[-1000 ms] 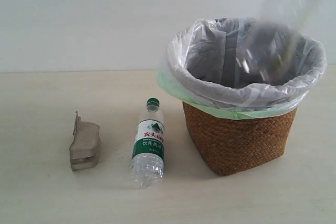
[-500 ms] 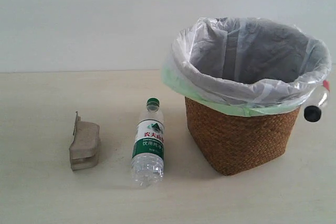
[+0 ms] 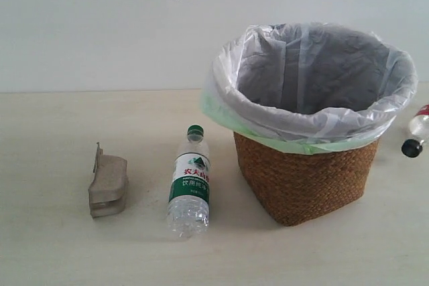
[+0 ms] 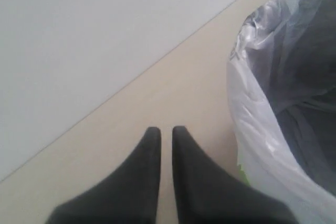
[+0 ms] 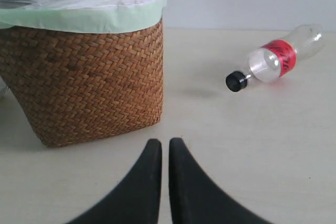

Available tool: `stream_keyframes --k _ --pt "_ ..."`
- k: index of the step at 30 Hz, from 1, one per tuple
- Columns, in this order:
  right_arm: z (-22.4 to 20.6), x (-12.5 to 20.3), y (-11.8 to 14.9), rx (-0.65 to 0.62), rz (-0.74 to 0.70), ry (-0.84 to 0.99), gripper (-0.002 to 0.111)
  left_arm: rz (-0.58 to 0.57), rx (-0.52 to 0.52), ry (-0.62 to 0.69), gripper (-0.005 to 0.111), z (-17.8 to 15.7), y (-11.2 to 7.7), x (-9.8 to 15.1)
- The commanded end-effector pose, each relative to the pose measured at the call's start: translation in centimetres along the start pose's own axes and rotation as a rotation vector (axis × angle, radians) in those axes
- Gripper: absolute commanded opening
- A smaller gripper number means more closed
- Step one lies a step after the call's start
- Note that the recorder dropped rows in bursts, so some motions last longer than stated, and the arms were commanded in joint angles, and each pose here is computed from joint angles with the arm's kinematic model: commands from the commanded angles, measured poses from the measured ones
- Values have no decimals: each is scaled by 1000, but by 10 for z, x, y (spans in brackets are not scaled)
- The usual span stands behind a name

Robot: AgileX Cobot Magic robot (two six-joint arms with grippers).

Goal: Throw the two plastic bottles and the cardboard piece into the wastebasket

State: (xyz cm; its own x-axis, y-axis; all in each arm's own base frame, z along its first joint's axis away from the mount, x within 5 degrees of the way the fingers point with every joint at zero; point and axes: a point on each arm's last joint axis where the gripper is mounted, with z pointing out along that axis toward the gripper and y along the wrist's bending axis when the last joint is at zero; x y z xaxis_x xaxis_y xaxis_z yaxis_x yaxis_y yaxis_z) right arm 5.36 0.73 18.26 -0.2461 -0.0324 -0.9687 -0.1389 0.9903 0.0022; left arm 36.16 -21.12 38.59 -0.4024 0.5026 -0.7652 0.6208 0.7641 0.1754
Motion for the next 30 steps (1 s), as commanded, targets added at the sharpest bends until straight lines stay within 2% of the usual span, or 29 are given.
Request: stream_keyframes --k 1,5,9,12,16,19,24,26,28,30 --pt "-1 -1 0 1 -12 -16 2 -18 -7 -1 4 -11 4 -2" --pt "-1 -1 0 1 -12 -16 2 62 13 63 4 -12 1 8" --pt "-1 -1 0 1 -12 -16 2 61 32 202 4 -5 4 28" --pt "-1 -1 0 1 -12 -16 2 -29 9 238 4 -7 16 36" --pt "-1 -1 0 1 -12 -16 2 -196 -78 246 4 -22 36 49" --pt "-1 -1 0 1 -12 -16 2 -257 -123 351 4 -28 43 70" --pt "-1 -1 0 1 -12 -16 2 -363 -134 527 4 -13 43 116" --pt "-1 -1 0 1 -12 -16 2 -378 -117 546 10 -4 38 130" --pt "-1 -1 0 1 -12 -16 2 -400 -89 530 23 3 33 138" --pt "-1 -1 0 1 -12 -16 2 -413 -76 518 47 10 29 147"
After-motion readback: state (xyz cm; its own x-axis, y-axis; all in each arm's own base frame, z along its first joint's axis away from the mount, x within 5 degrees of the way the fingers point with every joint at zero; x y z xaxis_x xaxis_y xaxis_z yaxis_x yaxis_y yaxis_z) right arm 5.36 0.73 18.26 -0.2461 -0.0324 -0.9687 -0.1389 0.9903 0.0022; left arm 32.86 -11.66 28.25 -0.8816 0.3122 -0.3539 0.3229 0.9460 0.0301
